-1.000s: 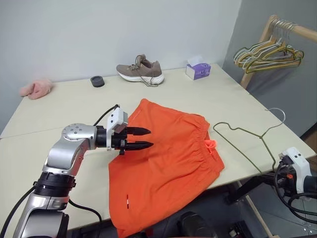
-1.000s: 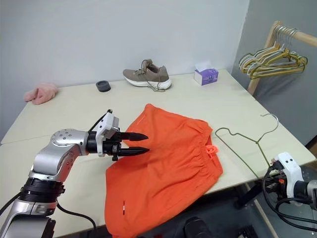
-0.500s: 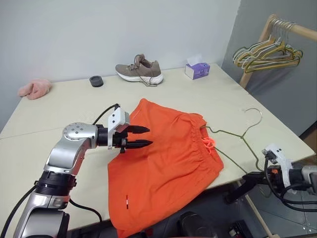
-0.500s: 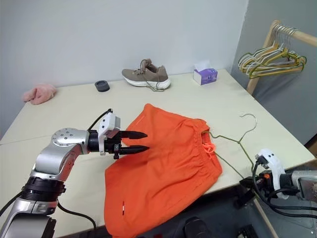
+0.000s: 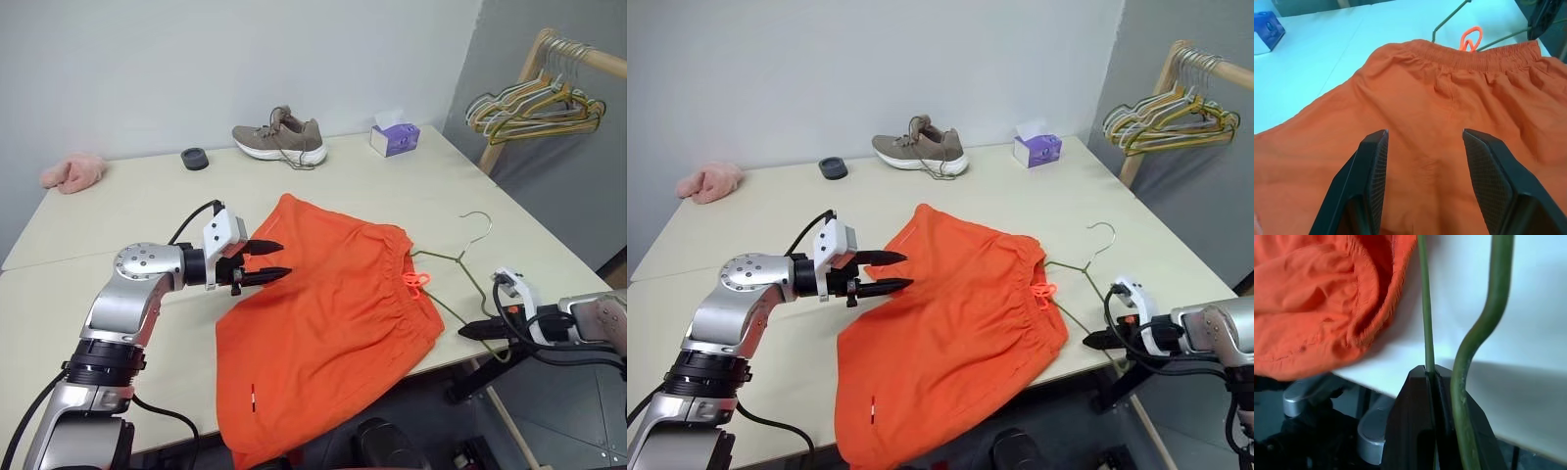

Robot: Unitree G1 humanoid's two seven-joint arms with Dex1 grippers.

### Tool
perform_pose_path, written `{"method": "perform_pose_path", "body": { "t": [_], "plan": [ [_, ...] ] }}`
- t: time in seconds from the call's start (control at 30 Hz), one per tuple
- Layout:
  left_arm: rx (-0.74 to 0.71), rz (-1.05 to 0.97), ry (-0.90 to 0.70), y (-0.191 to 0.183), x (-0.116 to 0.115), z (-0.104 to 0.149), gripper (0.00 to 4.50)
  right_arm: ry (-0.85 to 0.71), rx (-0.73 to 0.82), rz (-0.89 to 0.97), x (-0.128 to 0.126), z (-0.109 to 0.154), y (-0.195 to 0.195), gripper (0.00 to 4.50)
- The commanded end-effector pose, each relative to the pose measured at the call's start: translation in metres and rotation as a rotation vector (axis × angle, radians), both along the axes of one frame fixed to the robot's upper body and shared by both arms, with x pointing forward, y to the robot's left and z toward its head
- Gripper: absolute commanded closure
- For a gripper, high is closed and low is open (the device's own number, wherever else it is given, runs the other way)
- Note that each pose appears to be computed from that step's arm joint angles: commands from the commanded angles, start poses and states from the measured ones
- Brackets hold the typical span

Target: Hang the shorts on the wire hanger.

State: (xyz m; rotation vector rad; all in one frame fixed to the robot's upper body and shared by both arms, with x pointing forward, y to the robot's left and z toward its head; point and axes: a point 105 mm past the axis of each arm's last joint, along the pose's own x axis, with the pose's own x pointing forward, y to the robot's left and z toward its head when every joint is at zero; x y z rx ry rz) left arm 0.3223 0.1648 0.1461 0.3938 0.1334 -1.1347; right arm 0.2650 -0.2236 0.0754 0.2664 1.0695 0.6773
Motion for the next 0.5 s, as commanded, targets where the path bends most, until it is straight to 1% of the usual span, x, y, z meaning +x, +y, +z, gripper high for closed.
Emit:
{"method": "perform_pose_path", "body": {
  "t": [0.03,0.13,0.27,0.33,0.43,0.5],
  "plan": [
    [-0.008,0.039,-0.067,0.007,0.002,0.012,1.96,-0.039,0.06,-0.084,0.025,0.01,0.008,4.5],
    [-0.023,0.071,-0.08,0.01,0.004,0.013,1.96,-0.133,0.096,-0.08,0.043,0.025,0.02,4.5],
    [-0.047,0.121,-0.098,0.015,0.01,0.018,1.96,-0.26,0.064,0.041,0.047,0.045,0.035,4.5],
    [-0.053,0.142,-0.114,0.017,0.013,0.021,1.96,-0.342,-0.023,0.137,0.046,0.047,0.039,4.5],
    [-0.129,0.169,-0.101,0.021,0.021,0.039,1.96,-0.551,-0.23,0.317,0.052,0.054,0.054,4.5],
    [-0.129,0.124,-0.081,0.02,0.018,0.048,1.62,-0.657,-0.335,0.42,0.053,0.054,0.063,4.5]
  ]
}}
